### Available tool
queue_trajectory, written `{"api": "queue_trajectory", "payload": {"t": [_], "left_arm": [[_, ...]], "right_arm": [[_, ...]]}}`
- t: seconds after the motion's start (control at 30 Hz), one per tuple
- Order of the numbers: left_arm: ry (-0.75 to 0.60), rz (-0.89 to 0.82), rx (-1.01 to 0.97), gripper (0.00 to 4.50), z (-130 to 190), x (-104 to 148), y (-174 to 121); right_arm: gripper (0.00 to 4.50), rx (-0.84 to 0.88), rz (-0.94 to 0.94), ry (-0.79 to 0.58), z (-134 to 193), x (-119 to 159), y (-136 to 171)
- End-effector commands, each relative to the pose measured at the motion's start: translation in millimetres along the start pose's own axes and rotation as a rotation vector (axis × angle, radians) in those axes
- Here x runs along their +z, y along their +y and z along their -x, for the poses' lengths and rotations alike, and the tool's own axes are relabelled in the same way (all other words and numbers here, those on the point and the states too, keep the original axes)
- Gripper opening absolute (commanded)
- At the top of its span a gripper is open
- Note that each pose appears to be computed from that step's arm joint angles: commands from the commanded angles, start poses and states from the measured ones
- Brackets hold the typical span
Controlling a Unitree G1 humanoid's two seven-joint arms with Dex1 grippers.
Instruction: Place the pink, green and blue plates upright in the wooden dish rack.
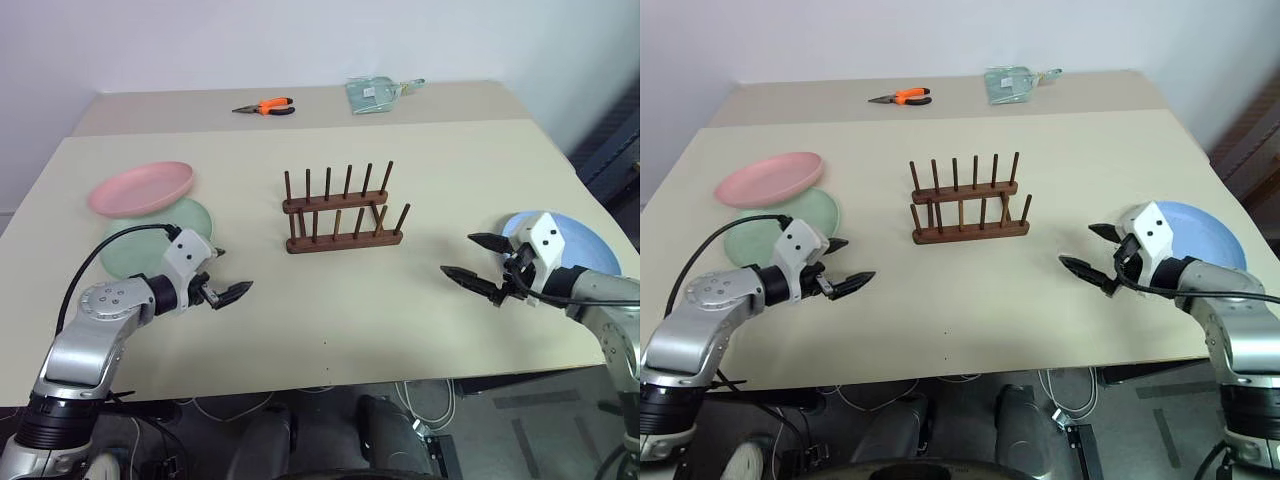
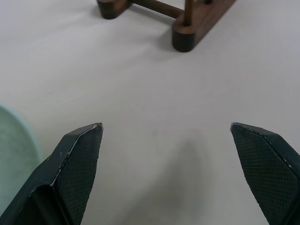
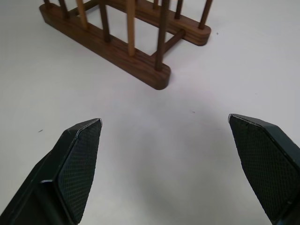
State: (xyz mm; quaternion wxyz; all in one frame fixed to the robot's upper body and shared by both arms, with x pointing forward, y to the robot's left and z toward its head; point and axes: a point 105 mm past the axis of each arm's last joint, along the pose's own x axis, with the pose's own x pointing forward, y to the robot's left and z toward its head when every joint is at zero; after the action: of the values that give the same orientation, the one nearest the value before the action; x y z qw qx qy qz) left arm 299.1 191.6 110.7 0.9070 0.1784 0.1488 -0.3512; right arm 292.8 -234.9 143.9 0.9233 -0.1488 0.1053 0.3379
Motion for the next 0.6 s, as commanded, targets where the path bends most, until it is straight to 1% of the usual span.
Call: {"api": "queue_trajectory", "payload": {"t": [0.03, 0.37, 0.47, 0.57, 0.6], "left_arm": [[-0.027, -0.041, 0.023, 4.50, -2, 10, 7], [-0.045, -0.073, 0.009, 4.50, -12, 15, 7], [-0.046, -0.066, -0.037, 4.50, -21, 15, 3], [-0.052, -0.065, -0.111, 4.50, -34, 17, 0], [-0.046, -0.091, -0.128, 4.50, -42, 19, 1]], "right_arm": [[4.43, -0.024, 0.032, -0.057, 1, 15, -2], [4.43, -0.006, 0.033, -0.082, -17, 19, -3], [4.43, 0.057, -0.008, -0.076, -19, 17, 9], [4.43, 0.037, -0.006, -0.093, -23, 18, 19], [4.43, 0.044, -0.009, -0.096, -23, 18, 23]]}}
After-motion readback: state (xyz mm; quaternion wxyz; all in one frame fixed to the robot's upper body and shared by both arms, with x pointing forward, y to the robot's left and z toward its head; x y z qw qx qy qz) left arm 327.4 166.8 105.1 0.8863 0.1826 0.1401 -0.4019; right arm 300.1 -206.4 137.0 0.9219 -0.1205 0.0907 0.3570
